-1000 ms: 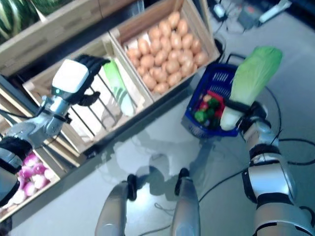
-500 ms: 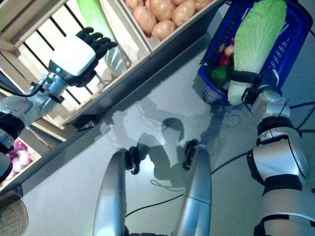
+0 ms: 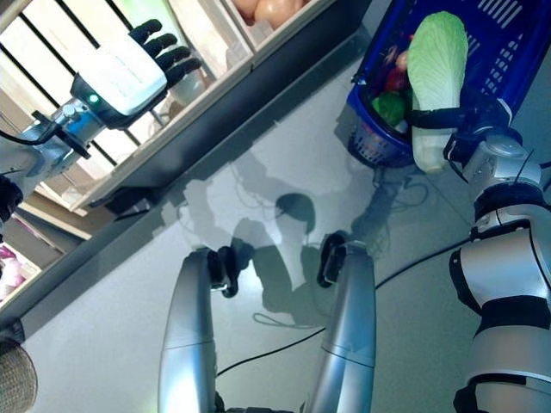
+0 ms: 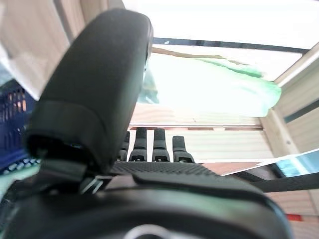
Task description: Put vegetables into the basket
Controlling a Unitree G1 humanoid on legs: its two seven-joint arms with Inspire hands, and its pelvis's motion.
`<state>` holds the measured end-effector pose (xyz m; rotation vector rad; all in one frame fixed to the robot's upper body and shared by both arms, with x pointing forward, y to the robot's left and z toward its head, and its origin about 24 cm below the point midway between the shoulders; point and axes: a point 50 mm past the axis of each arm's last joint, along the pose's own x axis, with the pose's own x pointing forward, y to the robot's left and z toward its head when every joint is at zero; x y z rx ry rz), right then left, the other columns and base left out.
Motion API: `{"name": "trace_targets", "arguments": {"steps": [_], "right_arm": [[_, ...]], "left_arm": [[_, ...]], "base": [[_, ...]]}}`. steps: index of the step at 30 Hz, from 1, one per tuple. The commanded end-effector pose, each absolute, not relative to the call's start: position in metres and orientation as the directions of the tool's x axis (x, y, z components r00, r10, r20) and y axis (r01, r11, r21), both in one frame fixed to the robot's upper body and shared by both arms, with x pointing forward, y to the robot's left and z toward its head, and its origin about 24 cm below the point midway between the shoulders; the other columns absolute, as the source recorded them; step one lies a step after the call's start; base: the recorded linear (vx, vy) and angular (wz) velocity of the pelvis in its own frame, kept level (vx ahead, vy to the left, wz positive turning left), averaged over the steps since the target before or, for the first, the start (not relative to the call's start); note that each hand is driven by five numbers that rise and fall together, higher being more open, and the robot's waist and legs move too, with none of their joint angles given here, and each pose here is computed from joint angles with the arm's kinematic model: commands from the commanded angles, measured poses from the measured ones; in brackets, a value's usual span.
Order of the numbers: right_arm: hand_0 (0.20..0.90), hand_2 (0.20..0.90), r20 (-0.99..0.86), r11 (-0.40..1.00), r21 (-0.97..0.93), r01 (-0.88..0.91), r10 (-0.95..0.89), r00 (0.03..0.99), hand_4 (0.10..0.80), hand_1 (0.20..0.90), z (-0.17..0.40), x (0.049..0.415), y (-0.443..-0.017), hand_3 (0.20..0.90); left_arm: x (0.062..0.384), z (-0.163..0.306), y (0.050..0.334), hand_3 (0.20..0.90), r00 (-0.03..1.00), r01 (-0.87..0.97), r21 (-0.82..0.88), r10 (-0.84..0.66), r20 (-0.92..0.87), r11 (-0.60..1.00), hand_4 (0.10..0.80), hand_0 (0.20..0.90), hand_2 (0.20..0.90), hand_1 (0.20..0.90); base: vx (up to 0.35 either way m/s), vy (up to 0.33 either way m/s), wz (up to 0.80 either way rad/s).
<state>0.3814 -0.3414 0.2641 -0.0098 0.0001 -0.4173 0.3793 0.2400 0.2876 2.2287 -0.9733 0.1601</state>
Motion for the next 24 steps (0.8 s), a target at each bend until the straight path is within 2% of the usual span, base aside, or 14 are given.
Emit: {"name": "trace_targets", "arguments": {"steps": [1,5,10,16,19,20,22,24], "right_arm": [[0.9,0.9,0.216,0.915,0.017,0.404,-0.398,0.892,0.8,0.9,0.315,0.369,-0.351,0.9],[0.9,0.9,0.232,0.915,-0.011,0.404,-0.39,0.891,0.8,0.9,0.317,0.365,-0.357,0.9],[0.9,0.9,0.262,0.911,0.013,0.412,-0.401,0.878,0.8,0.9,0.321,0.358,-0.364,0.9],[0.9,0.9,0.247,0.913,-0.016,0.408,-0.392,0.886,0.8,0.9,0.318,0.352,-0.374,0.9],[0.9,0.9,0.148,0.882,0.067,0.467,-0.472,0.869,0.8,0.9,0.304,0.345,-0.389,0.9],[0.9,0.9,0.128,0.867,0.15,0.476,-0.494,0.86,0.8,0.9,0.302,0.341,-0.395,0.9],[0.9,0.9,0.124,0.802,0.189,0.566,-0.592,0.796,0.8,0.9,0.302,0.334,-0.404,0.9],[0.9,0.9,0.197,0.664,-0.024,0.747,-0.729,0.655,0.8,0.9,0.311,0.325,-0.413,0.9]], "left_arm": [[0.36,0.354,0.273,0.9,0.68,-0.724,0.377,-0.505,0.532,-0.578,0.8,0.9,0.9,0.9],[0.361,0.356,0.279,0.9,0.733,-0.665,0.406,-0.444,0.516,-0.627,0.8,0.9,0.9,0.9],[0.359,0.357,0.284,0.9,0.736,-0.656,0.396,-0.43,0.522,-0.642,0.8,0.9,0.9,0.9],[0.36,0.354,0.294,0.9,0.793,-0.579,0.409,-0.372,0.483,-0.705,0.8,0.9,0.9,0.9],[0.359,0.353,0.298,0.9,0.806,-0.561,0.422,-0.352,0.476,-0.713,0.8,0.9,0.9,0.9],[0.359,0.352,0.299,0.9,0.803,-0.562,0.422,-0.349,0.483,-0.711,0.8,0.9,0.9,0.9],[0.359,0.351,0.3,0.9,0.797,-0.571,0.416,-0.355,0.489,-0.708,0.8,0.9,0.9,0.9],[0.36,0.349,0.298,0.9,0.785,-0.585,0.401,-0.37,0.496,-0.705,0.8,0.9,0.9,0.9]], "base": [[0.039,0.116,-0.11],[0.033,0.119,-0.08],[0.009,0.103,-0.06],[0.001,0.112,-0.09],[0.011,0.103,-0.18],[0.008,0.081,-0.11],[0.004,0.065,-0.1],[-0.002,0.048,-0.17]]}}
